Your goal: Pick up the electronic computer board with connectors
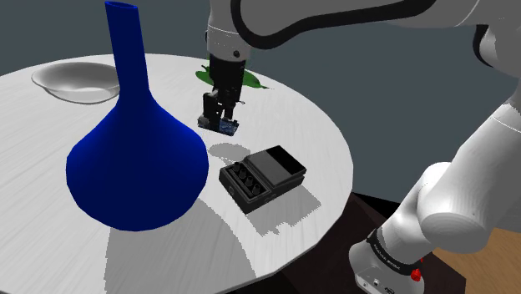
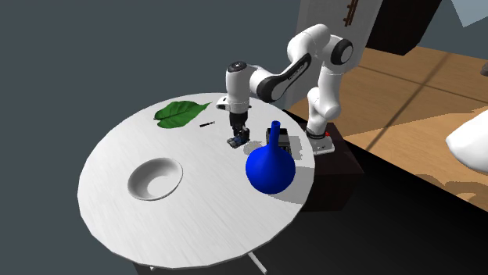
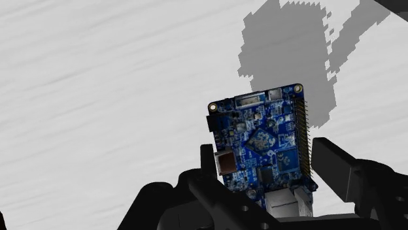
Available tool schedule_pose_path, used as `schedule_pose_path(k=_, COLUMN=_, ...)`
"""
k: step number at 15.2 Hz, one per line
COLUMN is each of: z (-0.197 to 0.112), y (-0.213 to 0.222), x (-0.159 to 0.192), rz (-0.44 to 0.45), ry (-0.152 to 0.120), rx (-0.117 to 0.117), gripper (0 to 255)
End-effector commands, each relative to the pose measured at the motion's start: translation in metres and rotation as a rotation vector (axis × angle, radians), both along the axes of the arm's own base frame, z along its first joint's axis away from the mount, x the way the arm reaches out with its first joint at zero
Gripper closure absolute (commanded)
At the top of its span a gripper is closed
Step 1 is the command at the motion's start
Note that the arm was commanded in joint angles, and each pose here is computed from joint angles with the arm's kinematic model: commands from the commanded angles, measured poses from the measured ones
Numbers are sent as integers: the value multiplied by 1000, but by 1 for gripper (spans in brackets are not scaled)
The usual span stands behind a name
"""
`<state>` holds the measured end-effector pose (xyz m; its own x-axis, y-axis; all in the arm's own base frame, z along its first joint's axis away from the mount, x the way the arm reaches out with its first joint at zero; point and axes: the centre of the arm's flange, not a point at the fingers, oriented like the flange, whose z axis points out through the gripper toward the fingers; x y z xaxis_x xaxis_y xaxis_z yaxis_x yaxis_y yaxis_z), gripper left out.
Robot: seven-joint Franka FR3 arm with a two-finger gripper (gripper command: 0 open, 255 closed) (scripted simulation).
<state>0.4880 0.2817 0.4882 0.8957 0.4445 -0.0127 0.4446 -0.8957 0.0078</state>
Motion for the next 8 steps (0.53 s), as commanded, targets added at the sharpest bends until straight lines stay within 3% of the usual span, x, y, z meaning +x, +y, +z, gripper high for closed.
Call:
schedule_pose_path(k=1, z=11, y=-1, x=-1, rz=0, ry=0, rx=0, gripper=255)
schedule_pose_path(k=8, z=38, y=-1, x=-1, rz=0, ry=0, rx=0, gripper=255)
